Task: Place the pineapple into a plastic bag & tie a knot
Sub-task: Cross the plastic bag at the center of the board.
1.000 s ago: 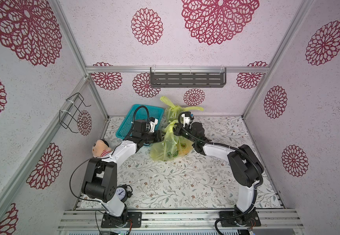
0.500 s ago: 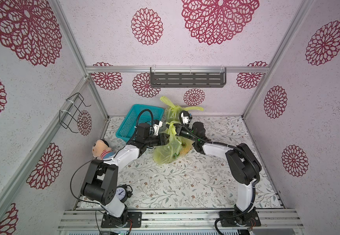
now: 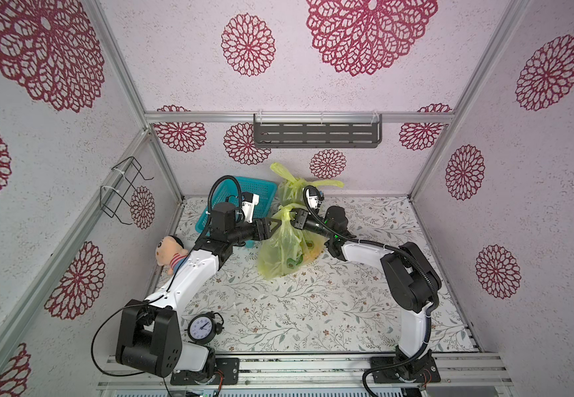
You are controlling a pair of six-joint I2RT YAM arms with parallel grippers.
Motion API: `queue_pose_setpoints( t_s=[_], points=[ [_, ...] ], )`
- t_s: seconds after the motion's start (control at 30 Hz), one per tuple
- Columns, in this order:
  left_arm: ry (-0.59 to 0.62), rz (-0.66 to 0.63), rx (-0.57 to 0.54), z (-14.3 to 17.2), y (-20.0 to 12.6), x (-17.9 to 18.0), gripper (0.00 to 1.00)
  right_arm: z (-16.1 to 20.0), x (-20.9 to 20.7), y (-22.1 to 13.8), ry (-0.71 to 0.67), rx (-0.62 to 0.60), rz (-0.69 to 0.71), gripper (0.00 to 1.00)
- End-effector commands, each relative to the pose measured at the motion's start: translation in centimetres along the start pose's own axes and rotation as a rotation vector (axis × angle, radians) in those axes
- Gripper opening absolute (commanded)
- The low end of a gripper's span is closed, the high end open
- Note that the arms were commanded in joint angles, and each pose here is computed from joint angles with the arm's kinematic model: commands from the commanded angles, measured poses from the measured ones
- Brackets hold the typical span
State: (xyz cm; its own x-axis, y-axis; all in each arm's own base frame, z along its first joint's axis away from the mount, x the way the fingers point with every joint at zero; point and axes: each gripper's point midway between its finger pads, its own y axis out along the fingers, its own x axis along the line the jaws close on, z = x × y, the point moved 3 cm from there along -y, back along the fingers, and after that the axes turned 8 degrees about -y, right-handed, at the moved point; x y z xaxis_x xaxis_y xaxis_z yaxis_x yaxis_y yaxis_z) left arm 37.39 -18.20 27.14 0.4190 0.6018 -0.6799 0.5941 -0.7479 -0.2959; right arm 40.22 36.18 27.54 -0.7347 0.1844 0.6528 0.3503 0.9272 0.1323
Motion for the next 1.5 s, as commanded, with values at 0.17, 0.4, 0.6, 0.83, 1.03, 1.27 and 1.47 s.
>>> queue_pose_setpoints(
  t_s=[0.17,0.4,0.6,0.83,1.03,1.27,1.47],
  points=[
    [-0.09,-0.167,-0.025,-1.0,2.2,4.0,0.46,-2.7,2.5,0.2,-0.069,-0.07,-0.081,0.0],
    [-0.084,0.046,0.096,1.7,5.7,1.4,0.41,-2.5,2.2,0.2,-0.057,-0.066,-0.075,0.0],
    [-0.078,0.218,0.121,4.2,6.4,-1.5,0.39,-2.1,1.8,0.2,-0.045,-0.056,-0.069,0.0],
    [-0.104,0.159,0.074,4.2,5.8,-0.4,0.45,-1.8,2.3,0.3,-0.011,-0.046,-0.128,0.0],
    [-0.061,0.124,0.028,2.5,3.4,-0.5,0.61,-1.8,3.4,0.1,-0.018,-0.036,-0.182,0.0],
    [-0.009,0.102,-0.041,0.2,0.2,-0.5,0.78,-2.0,4.0,0.2,-0.012,-0.031,-0.23,0.0],
    [-0.038,0.064,-0.118,-3.0,-1.6,0.5,0.83,-1.8,4.0,0.3,-0.008,-0.015,-0.24,0.0]
  ],
)
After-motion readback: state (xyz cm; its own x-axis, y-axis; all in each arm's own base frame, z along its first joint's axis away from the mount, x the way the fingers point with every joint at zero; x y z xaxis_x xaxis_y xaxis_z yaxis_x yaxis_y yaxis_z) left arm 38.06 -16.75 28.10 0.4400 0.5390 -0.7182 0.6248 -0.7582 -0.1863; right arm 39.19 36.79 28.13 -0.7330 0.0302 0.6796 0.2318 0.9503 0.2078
